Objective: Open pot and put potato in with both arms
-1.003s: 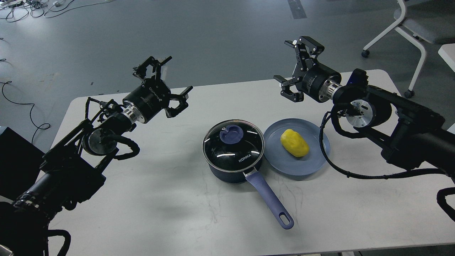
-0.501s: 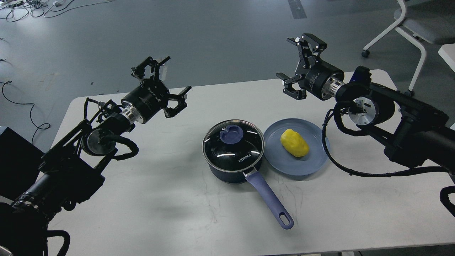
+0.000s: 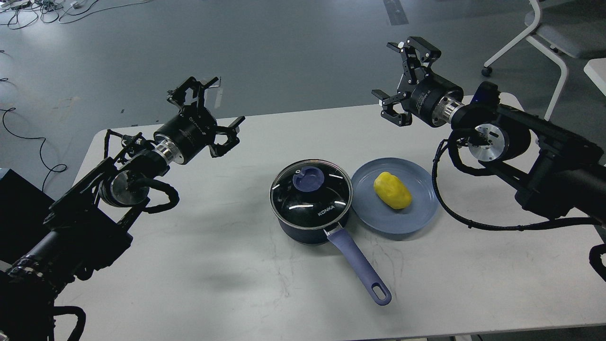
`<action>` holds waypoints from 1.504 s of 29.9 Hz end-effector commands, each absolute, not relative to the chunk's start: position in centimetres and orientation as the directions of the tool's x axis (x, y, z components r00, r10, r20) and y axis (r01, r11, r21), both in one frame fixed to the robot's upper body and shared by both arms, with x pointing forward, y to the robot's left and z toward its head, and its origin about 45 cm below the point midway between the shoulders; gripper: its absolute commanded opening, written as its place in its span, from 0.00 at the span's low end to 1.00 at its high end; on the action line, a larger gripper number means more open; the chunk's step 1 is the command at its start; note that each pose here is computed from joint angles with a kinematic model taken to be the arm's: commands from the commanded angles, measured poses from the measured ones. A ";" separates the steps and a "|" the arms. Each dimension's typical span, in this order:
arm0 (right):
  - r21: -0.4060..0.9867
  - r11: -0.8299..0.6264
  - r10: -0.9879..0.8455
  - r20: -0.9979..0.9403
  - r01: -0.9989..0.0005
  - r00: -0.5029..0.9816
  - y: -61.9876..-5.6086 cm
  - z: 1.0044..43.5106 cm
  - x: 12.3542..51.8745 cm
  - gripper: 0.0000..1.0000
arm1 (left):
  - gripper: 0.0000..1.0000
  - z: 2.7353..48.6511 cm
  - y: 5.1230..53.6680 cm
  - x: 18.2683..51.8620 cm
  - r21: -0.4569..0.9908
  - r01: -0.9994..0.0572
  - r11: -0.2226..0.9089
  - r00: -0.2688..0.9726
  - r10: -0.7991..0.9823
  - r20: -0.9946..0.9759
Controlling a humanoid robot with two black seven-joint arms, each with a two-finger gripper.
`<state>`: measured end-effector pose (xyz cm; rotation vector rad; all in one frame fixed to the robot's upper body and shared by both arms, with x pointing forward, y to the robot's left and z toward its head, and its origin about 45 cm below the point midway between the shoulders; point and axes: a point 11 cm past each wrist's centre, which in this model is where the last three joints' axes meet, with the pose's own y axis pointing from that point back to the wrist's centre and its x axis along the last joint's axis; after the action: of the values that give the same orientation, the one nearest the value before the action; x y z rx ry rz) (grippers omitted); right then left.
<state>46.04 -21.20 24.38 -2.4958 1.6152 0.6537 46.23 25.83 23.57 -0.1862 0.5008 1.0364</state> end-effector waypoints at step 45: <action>0.206 -0.140 -0.917 -0.395 -0.969 0.049 -34.8 21.9 44.9 1.00 | 0.98 21.0 9.8 38.0 0.134 -0.400 0.906 0.017 -0.139 0.990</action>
<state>44.99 -34.41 21.77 -2.1889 1.9702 0.6788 37.58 9.37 21.53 0.4104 -1.5599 0.2095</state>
